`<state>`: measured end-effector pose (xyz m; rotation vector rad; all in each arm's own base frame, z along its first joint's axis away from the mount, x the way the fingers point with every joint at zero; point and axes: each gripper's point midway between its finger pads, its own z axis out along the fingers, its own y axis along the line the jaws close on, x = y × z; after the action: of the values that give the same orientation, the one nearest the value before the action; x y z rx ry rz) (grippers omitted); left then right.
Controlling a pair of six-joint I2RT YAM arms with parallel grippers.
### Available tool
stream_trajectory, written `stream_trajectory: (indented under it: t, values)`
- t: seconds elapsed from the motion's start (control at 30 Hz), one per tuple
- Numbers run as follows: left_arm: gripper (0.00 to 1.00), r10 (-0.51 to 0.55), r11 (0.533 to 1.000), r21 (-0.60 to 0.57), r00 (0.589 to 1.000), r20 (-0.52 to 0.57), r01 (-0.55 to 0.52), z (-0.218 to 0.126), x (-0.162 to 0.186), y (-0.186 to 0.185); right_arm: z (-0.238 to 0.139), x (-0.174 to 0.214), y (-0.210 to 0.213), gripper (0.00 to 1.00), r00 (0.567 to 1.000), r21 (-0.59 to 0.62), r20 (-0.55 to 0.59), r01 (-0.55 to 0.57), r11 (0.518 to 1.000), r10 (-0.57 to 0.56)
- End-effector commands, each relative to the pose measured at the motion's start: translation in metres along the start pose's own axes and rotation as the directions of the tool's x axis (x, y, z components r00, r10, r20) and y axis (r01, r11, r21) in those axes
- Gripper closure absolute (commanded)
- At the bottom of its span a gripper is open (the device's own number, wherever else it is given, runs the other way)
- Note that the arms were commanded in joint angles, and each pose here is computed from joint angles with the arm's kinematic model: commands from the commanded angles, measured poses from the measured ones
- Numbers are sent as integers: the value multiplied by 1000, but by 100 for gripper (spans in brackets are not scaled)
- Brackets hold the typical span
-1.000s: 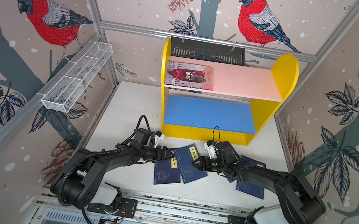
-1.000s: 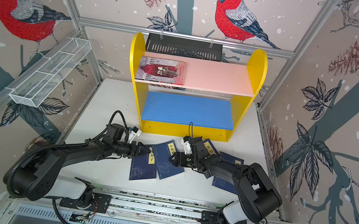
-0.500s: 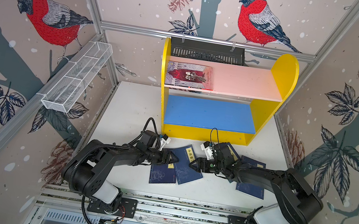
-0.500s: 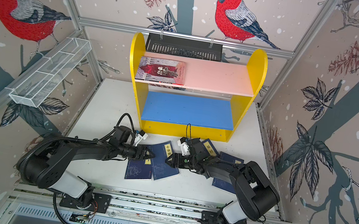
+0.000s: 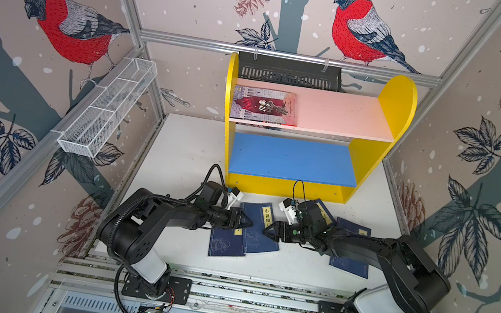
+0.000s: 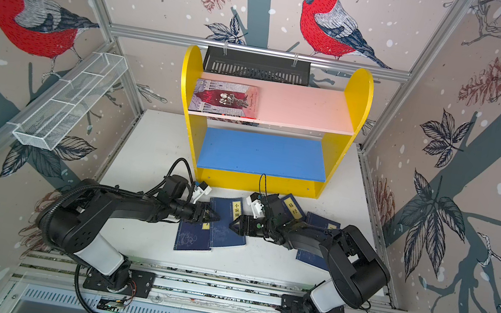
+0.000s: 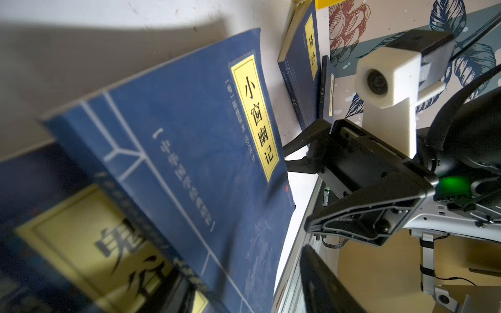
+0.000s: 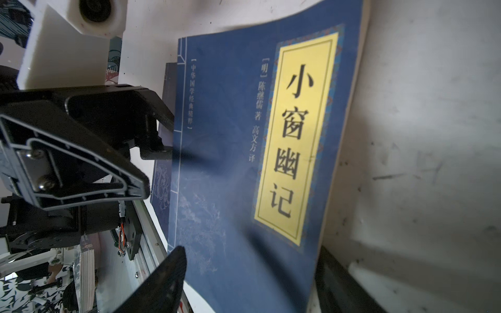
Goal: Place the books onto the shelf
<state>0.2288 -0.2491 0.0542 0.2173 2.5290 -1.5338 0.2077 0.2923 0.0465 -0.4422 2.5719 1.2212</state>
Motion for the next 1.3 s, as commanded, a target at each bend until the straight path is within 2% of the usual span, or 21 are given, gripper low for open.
stream_trajectory:
  t: [0.0,0.07,0.2,0.3,0.5,0.7,0.87,1.13,1.27]
  values:
    - [50,4,998,69,1000,0,-4,-1,-2,-17,-3,-8,13,26,999,-49,33,24,998,-22]
    - [56,-12,997,81,1000,4,12,-2,-1,-20,-4,-10,16,25,999,-58,41,28,998,-25]
    - [58,-37,993,111,999,0,36,-3,1,-25,-7,-12,18,25,998,-64,53,32,997,-29]
    - [64,-59,992,108,998,-7,60,-1,1,-25,-9,-13,18,25,998,-57,63,31,998,-27]
    - [99,-63,992,109,998,-16,65,0,-3,-29,-18,-20,17,25,994,-31,107,31,999,-27]
    - [100,-37,994,102,999,-5,37,-6,-4,-36,-36,-30,13,21,984,-7,178,6,1000,-5]
    - [100,20,992,126,1000,10,-21,-17,2,-51,-54,-31,22,16,975,-45,222,-6,999,16]
    - [100,131,944,301,991,21,-131,-43,7,-106,-88,-34,60,11,958,-179,282,-8,984,59]
    - [100,159,926,331,983,94,-181,-66,-5,-120,-104,-33,75,5,945,-242,313,-14,970,92]
